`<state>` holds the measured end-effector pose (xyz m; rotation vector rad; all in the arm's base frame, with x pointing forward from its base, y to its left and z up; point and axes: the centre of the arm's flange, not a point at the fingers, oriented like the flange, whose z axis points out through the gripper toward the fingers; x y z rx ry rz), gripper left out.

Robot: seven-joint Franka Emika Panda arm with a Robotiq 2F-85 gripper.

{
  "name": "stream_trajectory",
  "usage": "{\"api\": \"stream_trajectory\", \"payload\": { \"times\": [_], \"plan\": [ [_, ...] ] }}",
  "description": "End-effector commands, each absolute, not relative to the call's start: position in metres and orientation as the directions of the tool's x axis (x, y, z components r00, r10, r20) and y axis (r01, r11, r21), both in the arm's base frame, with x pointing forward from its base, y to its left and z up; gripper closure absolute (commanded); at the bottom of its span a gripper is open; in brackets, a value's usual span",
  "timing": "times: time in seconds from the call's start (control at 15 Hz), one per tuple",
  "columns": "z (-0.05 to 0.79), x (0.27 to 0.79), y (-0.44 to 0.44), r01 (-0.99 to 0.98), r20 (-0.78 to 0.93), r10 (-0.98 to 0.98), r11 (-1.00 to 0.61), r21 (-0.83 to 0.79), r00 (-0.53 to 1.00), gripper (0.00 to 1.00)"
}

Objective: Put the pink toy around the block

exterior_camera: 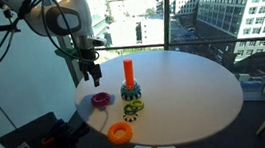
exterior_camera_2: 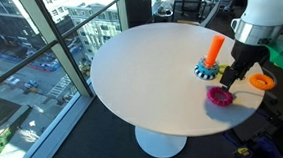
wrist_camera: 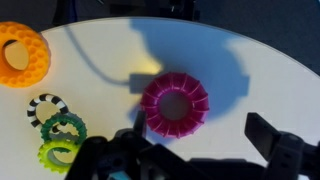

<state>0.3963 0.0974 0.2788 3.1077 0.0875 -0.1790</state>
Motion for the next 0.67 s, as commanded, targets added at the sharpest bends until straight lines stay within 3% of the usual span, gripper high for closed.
{"api": "stream_trajectory", "payload": {
  "times": [0.0, 0.6],
  "plan": [
    [0.257, 0.385, 0.111, 0.028, -0.085, 0.026, -0.999, 0.018, 0.996, 0.00],
    [0.211, 0.389, 0.118, 0.014, -0.062, 0.012, -1.000, 0.022, 0.998, 0.00]
  ]
}}
